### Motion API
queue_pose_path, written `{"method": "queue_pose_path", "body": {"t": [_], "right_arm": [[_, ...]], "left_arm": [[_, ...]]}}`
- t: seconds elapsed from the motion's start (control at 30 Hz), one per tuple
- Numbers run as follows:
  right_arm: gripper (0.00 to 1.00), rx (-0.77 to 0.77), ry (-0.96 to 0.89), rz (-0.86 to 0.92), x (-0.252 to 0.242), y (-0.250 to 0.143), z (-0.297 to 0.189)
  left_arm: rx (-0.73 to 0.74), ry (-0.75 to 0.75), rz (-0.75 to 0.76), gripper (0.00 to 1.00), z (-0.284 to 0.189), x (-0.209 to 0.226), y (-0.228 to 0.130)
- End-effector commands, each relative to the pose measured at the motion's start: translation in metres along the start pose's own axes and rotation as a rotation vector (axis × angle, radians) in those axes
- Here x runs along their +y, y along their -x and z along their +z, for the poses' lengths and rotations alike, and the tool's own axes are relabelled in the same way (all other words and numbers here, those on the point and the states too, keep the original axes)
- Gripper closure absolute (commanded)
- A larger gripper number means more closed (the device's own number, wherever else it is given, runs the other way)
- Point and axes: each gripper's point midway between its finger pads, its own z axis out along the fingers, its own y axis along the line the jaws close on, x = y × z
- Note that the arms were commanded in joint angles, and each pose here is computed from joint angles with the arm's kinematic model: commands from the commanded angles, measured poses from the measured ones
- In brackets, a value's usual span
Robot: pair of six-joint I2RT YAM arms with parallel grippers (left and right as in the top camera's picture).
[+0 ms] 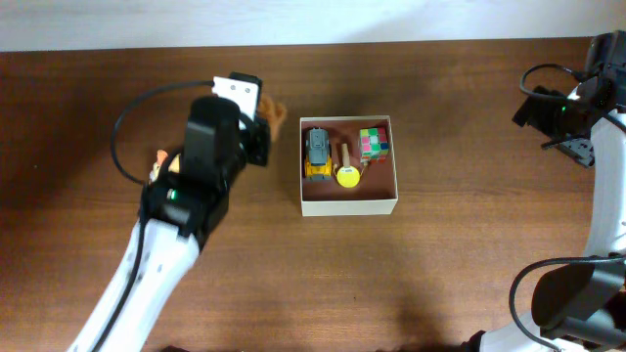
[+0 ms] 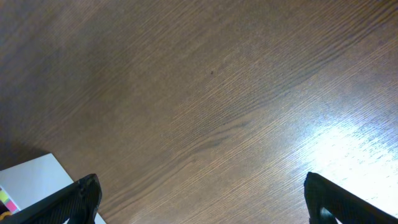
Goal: Pack container
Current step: 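Close the left gripper on the bear and lift it, then carry the bear right with the left gripper into the box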
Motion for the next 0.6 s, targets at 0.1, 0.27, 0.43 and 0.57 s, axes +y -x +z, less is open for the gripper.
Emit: {"method": "queue_pose_path", "body": {"t": [0.1, 0.27, 0.43, 0.57], "right_arm": [[0.01, 0.003, 0.001, 0.013, 0.000, -0.001, 0.000], [0.01, 0.003, 0.001, 0.013, 0.000, -0.001, 0.000], [0.01, 0.003, 0.000, 0.012, 0.000, -0.001, 0.000], [0.01, 0.003, 0.001, 0.013, 0.000, -0.001, 0.000]], "left_arm": [[0.064, -0.146, -0.092, 0.98, -0.015, -0.073, -0.018], [0.137, -0.135, -0.128, 0.98, 0.008, -0.107, -0.046], [0.174, -0.177, -0.118, 0.98, 0.046, -0.144, -0.071], [0.186, -0.221, -0.134, 0.98, 0.072, -0.167, -0.087]]}}
